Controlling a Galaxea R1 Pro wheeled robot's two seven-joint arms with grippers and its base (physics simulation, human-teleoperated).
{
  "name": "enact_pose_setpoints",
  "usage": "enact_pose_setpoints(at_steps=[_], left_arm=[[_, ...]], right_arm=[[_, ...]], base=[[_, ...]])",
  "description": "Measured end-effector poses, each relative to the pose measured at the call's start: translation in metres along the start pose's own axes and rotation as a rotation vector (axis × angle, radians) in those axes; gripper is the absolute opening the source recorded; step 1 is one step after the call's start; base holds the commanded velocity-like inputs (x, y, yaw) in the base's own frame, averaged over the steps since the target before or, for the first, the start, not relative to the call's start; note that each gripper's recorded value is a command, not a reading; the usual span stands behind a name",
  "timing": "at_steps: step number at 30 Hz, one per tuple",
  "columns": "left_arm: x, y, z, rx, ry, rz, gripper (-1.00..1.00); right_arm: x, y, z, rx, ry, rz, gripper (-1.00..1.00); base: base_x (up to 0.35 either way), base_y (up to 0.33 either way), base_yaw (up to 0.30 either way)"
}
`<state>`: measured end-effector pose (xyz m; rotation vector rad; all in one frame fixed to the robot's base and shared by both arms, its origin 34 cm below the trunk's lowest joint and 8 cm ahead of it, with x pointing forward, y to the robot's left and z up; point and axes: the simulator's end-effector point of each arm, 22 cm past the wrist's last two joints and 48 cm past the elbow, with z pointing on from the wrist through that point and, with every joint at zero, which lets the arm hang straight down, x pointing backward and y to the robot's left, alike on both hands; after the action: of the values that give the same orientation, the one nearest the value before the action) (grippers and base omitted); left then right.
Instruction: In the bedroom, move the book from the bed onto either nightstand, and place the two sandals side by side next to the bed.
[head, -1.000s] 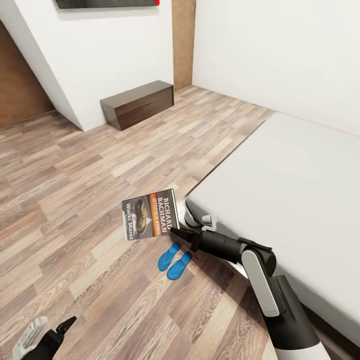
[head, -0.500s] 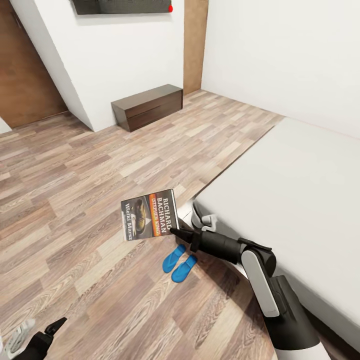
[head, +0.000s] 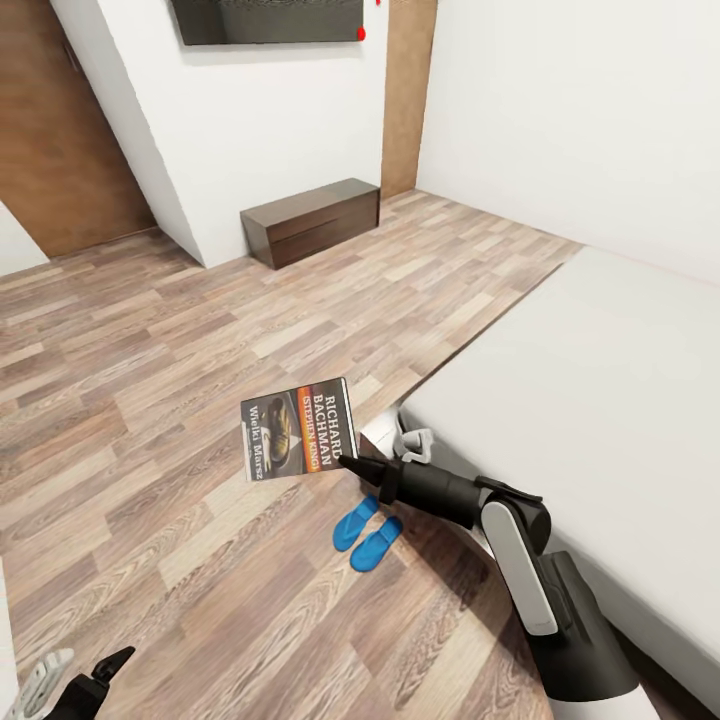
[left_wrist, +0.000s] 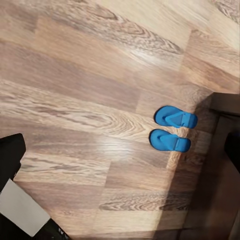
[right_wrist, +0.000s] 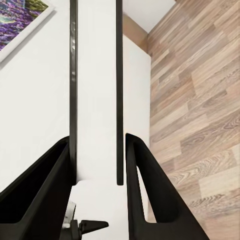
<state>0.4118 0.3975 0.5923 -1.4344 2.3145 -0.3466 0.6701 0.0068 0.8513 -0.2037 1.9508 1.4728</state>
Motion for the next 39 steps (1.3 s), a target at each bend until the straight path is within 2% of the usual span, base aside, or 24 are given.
enact_pose_setpoints(at_steps=[4, 5, 10, 14, 15, 26, 29, 33, 34, 35, 39], left_arm=[[0.01, -0.004, 0.002, 0.005, 0.019, 0.031, 1.0], [0.017, -0.006, 0.003, -0.001, 0.027, 0.072, 1.0], [0.021, -0.013, 0.006, 0.008, 0.032, 0.099, 1.0], [0.042, -0.031, 0.018, 0.038, 0.078, 0.13, 1.0], [0.053, -0.035, 0.027, 0.039, 0.105, 0.136, 1.0], [0.06, -0.037, 0.038, 0.037, 0.12, 0.132, 1.0], [0.06, -0.047, 0.043, 0.052, 0.11, 0.115, 1.0], [0.058, -0.053, 0.062, 0.044, 0.109, 0.086, 1.0], [0.058, -0.056, 0.083, 0.025, 0.119, 0.055, 1.0], [0.059, -0.06, 0.09, 0.024, 0.124, 0.045, 1.0], [0.073, -0.073, 0.097, 0.051, 0.153, 0.062, 1.0]], right_arm=[[-0.002, 0.003, 0.0, -0.002, -0.002, -0.005, -1.0], [-0.002, 0.003, -0.001, -0.002, -0.003, -0.007, -1.0], [-0.004, 0.007, -0.001, -0.004, -0.006, -0.013, -1.0], [-0.006, 0.009, -0.002, -0.006, -0.008, -0.019, -1.0], [-0.006, 0.01, -0.002, -0.006, -0.008, -0.02, -1.0], [-0.01, 0.017, -0.003, -0.009, -0.014, -0.034, -1.0], [-0.011, 0.019, -0.004, -0.011, -0.015, -0.038, -1.0], [-0.013, 0.021, -0.004, -0.012, -0.017, -0.043, -1.0], [-0.014, 0.022, -0.005, -0.012, -0.018, -0.043, -1.0], [-0.014, 0.022, -0.005, -0.011, -0.019, -0.045, -1.0], [-0.016, 0.024, -0.005, -0.011, -0.022, -0.051, -1.0]], base=[[0.0, 0.0, 0.113], [0.0, 0.0, 0.114], [0.0, 0.0, 0.124], [0.0, 0.0, 0.134], [0.0, 0.0, 0.136], [0.0, 0.0, 0.149], [0.0, 0.0, 0.159], [0.0, 0.0, 0.158], [0.0, 0.0, 0.15], [0.0, 0.0, 0.149], [0.0, 0.0, 0.147]])
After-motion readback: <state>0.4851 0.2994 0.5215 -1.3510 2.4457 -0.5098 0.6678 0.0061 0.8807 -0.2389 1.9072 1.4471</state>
